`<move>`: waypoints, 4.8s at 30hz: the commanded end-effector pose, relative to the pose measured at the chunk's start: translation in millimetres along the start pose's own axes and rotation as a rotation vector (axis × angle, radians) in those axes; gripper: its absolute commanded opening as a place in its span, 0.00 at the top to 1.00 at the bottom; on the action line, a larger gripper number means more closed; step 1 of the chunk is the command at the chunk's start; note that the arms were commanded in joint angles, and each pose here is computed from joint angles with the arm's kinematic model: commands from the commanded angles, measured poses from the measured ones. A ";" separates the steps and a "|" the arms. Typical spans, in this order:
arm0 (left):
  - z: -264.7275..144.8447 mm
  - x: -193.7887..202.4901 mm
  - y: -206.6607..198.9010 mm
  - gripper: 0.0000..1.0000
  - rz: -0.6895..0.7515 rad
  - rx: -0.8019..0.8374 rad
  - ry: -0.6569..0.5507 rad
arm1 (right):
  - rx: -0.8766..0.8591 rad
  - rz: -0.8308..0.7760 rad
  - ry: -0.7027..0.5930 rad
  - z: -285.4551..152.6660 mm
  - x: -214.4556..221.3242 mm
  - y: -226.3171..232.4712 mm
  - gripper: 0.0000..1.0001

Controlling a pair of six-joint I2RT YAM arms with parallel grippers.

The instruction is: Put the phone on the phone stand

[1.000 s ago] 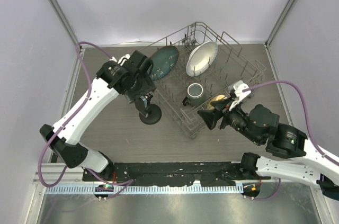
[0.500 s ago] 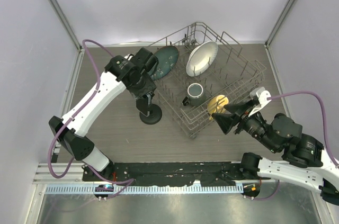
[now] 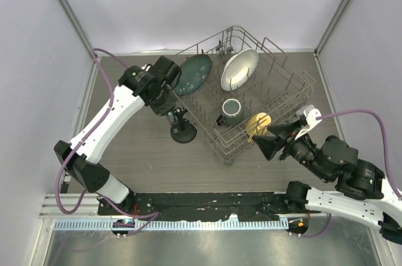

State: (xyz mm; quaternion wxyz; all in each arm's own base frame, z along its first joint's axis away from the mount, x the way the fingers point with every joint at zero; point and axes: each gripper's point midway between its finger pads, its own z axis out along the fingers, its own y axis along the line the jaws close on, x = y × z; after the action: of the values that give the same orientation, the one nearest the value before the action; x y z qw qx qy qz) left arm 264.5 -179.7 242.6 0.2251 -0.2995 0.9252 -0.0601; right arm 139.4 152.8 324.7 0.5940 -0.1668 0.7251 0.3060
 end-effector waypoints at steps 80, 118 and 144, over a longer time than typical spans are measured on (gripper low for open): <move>-104.5 -71.0 107.7 0.00 0.219 0.550 -0.670 | -0.276 -0.144 0.120 114.3 17.6 116.8 0.34; -196.6 -42.6 162.9 0.01 0.346 0.693 -0.894 | -0.069 -0.223 -0.098 386.2 151.3 229.9 1.00; -181.6 -37.9 159.1 0.00 0.328 0.676 -0.822 | 0.054 -0.266 -0.079 409.9 157.6 152.5 1.00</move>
State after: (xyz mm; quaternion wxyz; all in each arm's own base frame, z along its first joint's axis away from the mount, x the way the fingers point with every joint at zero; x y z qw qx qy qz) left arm 118.9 -27.9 385.2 0.6685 -0.0594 0.7156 -0.1936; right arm 302.3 562.1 146.7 0.6335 -0.2654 0.6922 0.2216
